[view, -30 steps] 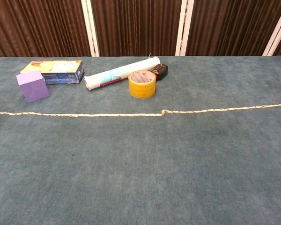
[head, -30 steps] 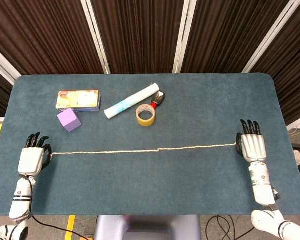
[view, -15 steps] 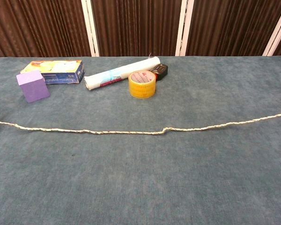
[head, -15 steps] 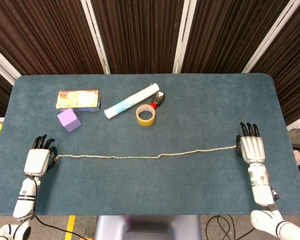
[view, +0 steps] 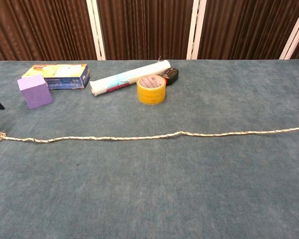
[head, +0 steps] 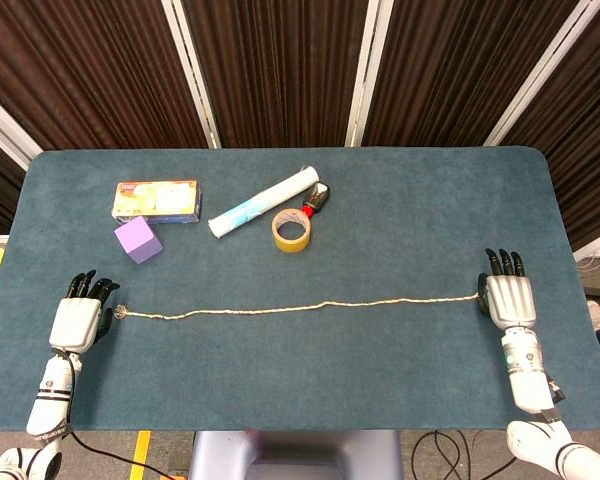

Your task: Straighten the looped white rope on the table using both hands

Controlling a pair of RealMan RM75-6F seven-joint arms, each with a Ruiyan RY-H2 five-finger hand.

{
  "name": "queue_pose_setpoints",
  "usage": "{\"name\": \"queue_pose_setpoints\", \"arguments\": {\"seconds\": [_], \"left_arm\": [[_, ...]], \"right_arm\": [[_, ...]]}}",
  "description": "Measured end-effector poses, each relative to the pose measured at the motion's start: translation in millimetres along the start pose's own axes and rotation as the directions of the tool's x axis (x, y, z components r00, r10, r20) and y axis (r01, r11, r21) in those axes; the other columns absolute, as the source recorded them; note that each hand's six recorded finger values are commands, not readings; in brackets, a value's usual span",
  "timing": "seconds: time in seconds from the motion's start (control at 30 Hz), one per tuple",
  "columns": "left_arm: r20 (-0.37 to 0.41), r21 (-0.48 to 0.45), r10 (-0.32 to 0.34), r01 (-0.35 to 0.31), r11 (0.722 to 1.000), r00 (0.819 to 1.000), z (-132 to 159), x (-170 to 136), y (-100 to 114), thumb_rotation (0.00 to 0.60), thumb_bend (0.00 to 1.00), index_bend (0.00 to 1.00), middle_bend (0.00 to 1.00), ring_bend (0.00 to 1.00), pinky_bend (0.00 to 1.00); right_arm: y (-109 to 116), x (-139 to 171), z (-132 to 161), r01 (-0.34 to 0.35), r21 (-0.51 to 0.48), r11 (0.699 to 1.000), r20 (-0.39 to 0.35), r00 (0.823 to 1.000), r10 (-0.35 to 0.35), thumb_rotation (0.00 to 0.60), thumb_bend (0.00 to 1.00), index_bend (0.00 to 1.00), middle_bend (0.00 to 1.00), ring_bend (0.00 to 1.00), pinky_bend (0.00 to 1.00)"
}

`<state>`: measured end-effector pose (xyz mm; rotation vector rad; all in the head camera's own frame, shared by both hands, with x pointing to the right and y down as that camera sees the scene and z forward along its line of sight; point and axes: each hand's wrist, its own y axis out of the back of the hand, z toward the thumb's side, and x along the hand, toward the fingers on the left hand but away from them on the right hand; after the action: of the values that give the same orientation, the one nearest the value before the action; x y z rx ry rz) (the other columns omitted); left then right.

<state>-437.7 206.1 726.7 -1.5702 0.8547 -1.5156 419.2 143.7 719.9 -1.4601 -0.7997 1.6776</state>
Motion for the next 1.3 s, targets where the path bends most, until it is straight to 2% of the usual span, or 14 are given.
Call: {"name": "queue_pose_setpoints", "arguments": {"seconds": [0.1, 0.17, 0.2, 0.4, 0.5, 0.6, 0.73, 0.83, 1.03, 1.17, 1.3], "left_arm": [[0.007, -0.008, 0.000, 0.000, 1.000, 1.000, 3, 0, 0, 0.600, 0.50, 0.05, 0.21, 0.08, 0.12], [0.010, -0.012, 0.007, -0.006, 1.000, 1.000, 4, 0, 2, 0.600, 0.50, 0.01, 0.21, 0.08, 0.13], [0.011, -0.013, 0.009, -0.009, 1.000, 1.000, 4, -1, 3, 0.600, 0.50, 0.00, 0.20, 0.08, 0.13], [0.012, -0.027, 0.011, -0.011, 1.000, 1.000, 3, -3, 6, 0.600, 0.47, 0.00, 0.15, 0.07, 0.14], [0.013, -0.031, 0.011, -0.010, 0.999, 1.000, 3, -4, 7, 0.600, 0.47, 0.00, 0.10, 0.05, 0.13], [0.014, -0.038, 0.011, -0.011, 0.999, 1.000, 3, -5, 10, 0.600, 0.46, 0.00, 0.05, 0.03, 0.14], [0.017, -0.055, 0.018, -0.017, 0.998, 1.000, 4, -6, 15, 0.600, 0.47, 0.00, 0.02, 0.01, 0.14], [0.021, -0.073, 0.027, -0.025, 0.997, 0.999, 4, -10, 22, 0.600, 0.47, 0.00, 0.01, 0.00, 0.14], [0.038, -0.120, 0.064, -0.059, 0.991, 0.997, 3, -26, 49, 0.600, 0.46, 0.00, 0.00, 0.00, 0.13], [0.044, -0.136, 0.035, -0.029, 0.990, 0.998, 0, -47, 64, 0.600, 0.46, 0.00, 0.00, 0.00, 0.12], [0.028, -0.118, -0.002, 0.006, 0.993, 1.000, -9, -71, 71, 0.600, 0.46, 0.00, 0.00, 0.00, 0.10]], "right_arm": [[-2, 0, 1, -0.017, 0.005, 1.000, -0.008, 1.000, 0.017, 0.600, 0.55, 0.11, 0.10, 0.00, 0.00], [-4, 1, 1, -0.029, 0.015, 0.999, -0.010, 1.000, 0.029, 0.600, 0.54, 0.01, 0.05, 0.00, 0.00], [-5, 1, 1, -0.036, 0.019, 0.999, -0.009, 0.999, 0.036, 0.600, 0.53, 0.00, 0.03, 0.00, 0.00], [-12, 1, -4, -0.108, 0.056, 0.993, 0.003, 0.994, 0.108, 0.600, 0.31, 0.00, 0.00, 0.00, 0.00], [-13, 2, -7, -0.131, 0.074, 0.989, 0.013, 0.991, 0.130, 0.600, 0.25, 0.00, 0.00, 0.00, 0.00], [-10, 3, -9, -0.142, 0.083, 0.986, 0.018, 0.990, 0.141, 0.600, 0.21, 0.00, 0.00, 0.00, 0.00], [-5, 6, -10, -0.143, 0.079, 0.987, 0.016, 0.990, 0.142, 0.600, 0.20, 0.00, 0.00, 0.00, 0.00], [4, 12, -10, -0.122, 0.074, 0.990, 0.012, 0.993, 0.121, 0.600, 0.20, 0.00, 0.00, 0.00, 0.00], [42, 41, -15, -0.005, 0.034, 0.999, 0.013, 1.000, 0.005, 0.600, 0.20, 0.00, 0.00, 0.00, 0.00], [67, 77, -24, 0.068, 0.030, 0.997, 0.023, 0.997, -0.069, 0.600, 0.20, 0.00, 0.00, 0.00, 0.00], [75, 109, -33, 0.078, 0.048, 0.996, 0.028, 0.996, -0.080, 0.600, 0.20, 0.00, 0.00, 0.00, 0.00]]}}
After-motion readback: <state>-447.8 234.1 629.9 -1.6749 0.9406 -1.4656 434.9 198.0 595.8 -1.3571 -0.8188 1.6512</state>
